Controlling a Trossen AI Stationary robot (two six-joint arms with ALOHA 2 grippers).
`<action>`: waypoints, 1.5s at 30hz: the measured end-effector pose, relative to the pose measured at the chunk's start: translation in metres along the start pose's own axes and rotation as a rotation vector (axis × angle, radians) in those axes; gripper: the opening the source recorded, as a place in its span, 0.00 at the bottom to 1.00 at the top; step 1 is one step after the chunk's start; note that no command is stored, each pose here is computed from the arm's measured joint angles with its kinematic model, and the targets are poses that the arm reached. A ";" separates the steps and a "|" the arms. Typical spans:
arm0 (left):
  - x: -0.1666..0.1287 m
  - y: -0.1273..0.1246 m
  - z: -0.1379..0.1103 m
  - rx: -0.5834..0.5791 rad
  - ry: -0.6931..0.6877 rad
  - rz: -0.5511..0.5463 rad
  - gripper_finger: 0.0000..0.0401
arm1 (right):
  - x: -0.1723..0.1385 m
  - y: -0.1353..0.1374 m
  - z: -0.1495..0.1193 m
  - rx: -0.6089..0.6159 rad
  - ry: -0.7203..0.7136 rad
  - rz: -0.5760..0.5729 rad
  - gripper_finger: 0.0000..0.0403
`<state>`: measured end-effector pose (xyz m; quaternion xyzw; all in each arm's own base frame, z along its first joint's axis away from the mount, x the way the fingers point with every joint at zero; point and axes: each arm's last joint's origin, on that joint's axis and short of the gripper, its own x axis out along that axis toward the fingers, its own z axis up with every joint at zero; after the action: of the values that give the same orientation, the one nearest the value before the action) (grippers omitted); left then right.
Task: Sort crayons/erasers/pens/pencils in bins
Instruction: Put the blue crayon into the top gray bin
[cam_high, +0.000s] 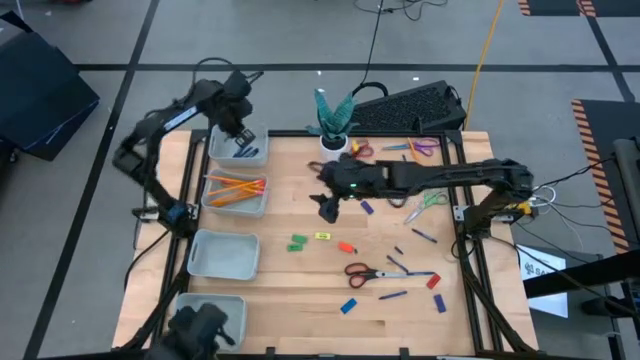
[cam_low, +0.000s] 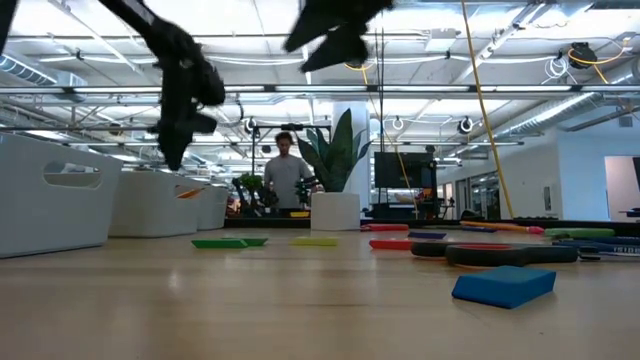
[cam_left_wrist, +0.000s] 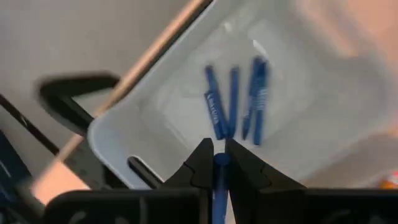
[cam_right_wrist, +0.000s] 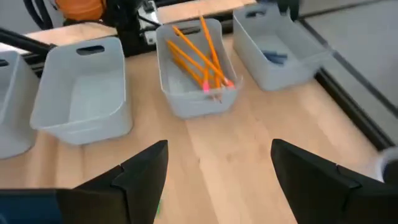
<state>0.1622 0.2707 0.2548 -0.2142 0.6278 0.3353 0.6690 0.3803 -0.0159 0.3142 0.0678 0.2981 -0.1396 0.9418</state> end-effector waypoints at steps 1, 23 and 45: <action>0.011 0.004 0.001 -0.021 0.030 -0.005 0.06 | 0.006 0.002 0.003 -0.025 0.012 -0.002 0.69; 0.052 -0.004 0.019 -0.013 0.042 -0.002 0.51 | 0.042 0.026 -0.100 -0.174 0.633 0.048 0.69; -0.095 -0.053 -0.082 -0.013 -0.625 -0.236 0.48 | 0.029 0.072 -0.181 -0.407 0.750 0.176 0.53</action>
<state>0.1440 0.1594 0.3318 -0.1765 0.3608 0.3088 0.8622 0.3264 0.0848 0.1532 -0.0482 0.6342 0.0371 0.7708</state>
